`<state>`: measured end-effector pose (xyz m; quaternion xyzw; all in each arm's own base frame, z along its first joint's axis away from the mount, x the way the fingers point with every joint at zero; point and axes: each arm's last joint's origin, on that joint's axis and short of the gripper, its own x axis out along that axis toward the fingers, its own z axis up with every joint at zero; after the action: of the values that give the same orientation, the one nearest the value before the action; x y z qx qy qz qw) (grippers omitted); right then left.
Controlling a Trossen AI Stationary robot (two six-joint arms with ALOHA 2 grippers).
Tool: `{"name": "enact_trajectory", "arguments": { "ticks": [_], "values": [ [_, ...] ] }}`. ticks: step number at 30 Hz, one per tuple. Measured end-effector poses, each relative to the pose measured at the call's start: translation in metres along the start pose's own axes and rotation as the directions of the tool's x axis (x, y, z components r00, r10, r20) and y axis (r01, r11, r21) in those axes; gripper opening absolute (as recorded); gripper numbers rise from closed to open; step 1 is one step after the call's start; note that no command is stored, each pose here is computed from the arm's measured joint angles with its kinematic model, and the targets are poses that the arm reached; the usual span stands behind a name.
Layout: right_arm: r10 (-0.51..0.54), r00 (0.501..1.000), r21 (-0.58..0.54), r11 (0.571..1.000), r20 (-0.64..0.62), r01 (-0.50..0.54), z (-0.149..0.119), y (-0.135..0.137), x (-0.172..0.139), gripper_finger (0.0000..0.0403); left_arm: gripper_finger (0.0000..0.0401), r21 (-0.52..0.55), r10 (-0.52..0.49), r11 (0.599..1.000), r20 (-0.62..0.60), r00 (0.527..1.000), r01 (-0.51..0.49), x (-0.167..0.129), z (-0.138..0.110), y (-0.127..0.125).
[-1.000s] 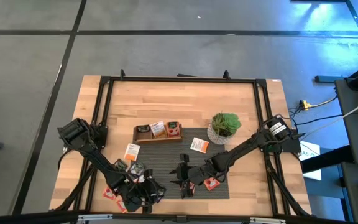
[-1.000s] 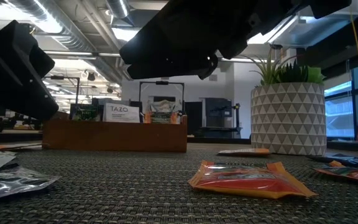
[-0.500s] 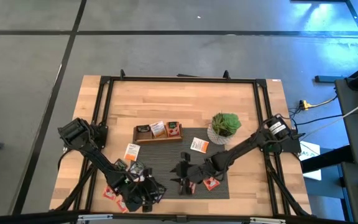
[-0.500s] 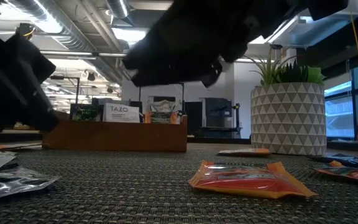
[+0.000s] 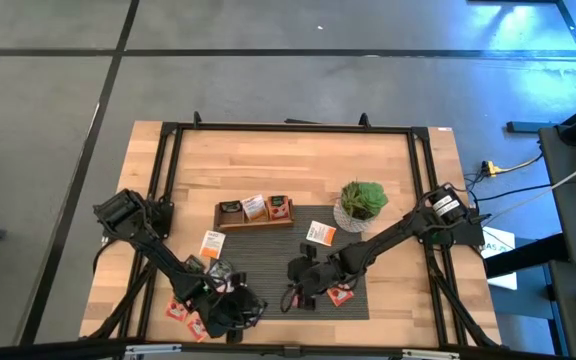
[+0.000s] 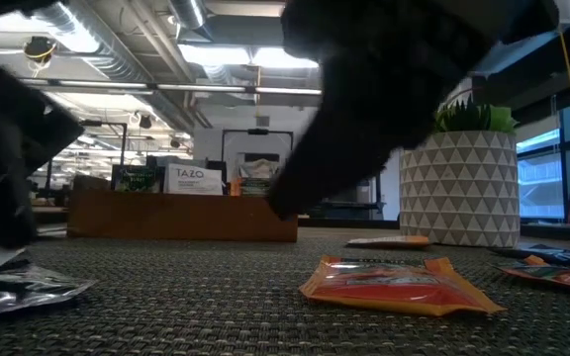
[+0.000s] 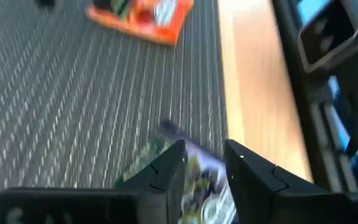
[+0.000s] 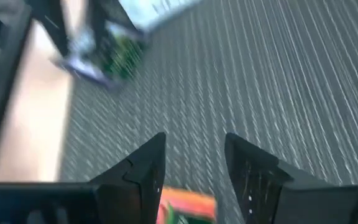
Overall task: Pick & Place Tea
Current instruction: Put the orange tea bag to the right section of the wooden organizer
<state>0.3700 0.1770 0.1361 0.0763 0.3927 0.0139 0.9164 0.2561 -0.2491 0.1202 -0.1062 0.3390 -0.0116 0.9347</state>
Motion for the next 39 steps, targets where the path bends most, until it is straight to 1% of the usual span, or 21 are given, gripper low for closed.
{"name": "enact_trajectory", "arguments": {
  "ticks": [3,8,12,14,17,19,22,24,28,30,34,35,39],
  "values": [
    [-0.024,0.998,0.002,1.000,-0.059,0.025,-0.006,-0.003,0.000,0.0166,0.0086,0.017,-0.001,1.000,0.075,0.997,0.000,0.002,0.009,0.000],
    [-0.005,0.990,0.048,0.999,-0.140,0.012,-0.009,-0.004,-0.006,0.0166,0.0048,0.047,-0.007,0.999,0.143,0.990,0.001,0.010,0.025,0.007],
    [-0.047,0.979,0.079,0.995,-0.200,0.064,-0.009,-0.008,-0.019,0.0166,0.0014,0.086,-0.044,0.996,0.168,0.985,0.029,0.019,0.035,0.012],
    [-0.065,0.972,0.125,0.988,-0.224,0.095,-0.008,-0.010,-0.028,0.0166,0.0004,0.127,-0.063,0.991,0.183,0.981,0.040,0.025,0.043,0.010],
    [-0.055,0.966,0.196,0.975,-0.253,0.107,-0.006,-0.009,-0.041,0.0166,0.0004,0.185,-0.070,0.982,0.199,0.978,0.033,0.038,0.055,0.005],
    [-0.039,0.962,0.220,0.970,-0.269,0.101,-0.007,-0.006,-0.045,0.0166,0.0004,0.227,-0.052,0.974,0.188,0.981,0.008,0.049,0.057,0.004],
    [-0.006,0.956,0.255,0.963,-0.292,0.084,-0.009,-0.002,-0.047,0.0166,0.0003,0.249,-0.023,0.968,0.180,0.983,-0.023,0.064,0.063,0.005],
    [0.002,0.955,0.275,0.958,-0.298,0.084,-0.011,-0.002,-0.047,0.0166,0.0003,0.249,-0.005,0.968,0.169,0.986,-0.038,0.070,0.066,0.006],
    [-0.003,0.950,0.333,0.936,-0.313,0.113,-0.023,-0.008,-0.042,0.0166,0.0003,0.242,-0.010,0.970,0.138,0.990,-0.024,0.075,0.065,0.008],
    [0.025,0.951,0.382,0.919,-0.309,0.101,-0.028,-0.012,-0.039,0.0166,0.0003,0.248,0.003,0.968,0.117,0.993,-0.032,0.076,0.062,0.009],
    [0.079,0.957,0.437,0.898,-0.281,0.054,-0.037,-0.017,-0.033,0.0166,0.0003,0.230,0.022,0.972,0.082,0.996,-0.040,0.083,0.053,0.012],
    [0.097,0.960,0.447,0.894,-0.261,0.031,-0.036,-0.017,-0.032,0.0166,0.0003,0.219,0.024,0.975,0.076,0.997,-0.040,0.086,0.050,0.014],
    [0.097,0.961,0.448,0.893,-0.261,0.032,-0.038,-0.018,-0.031,0.0166,0.0003,0.169,0.032,0.985,0.070,0.997,-0.043,0.093,0.047,0.017]
  ]
}}
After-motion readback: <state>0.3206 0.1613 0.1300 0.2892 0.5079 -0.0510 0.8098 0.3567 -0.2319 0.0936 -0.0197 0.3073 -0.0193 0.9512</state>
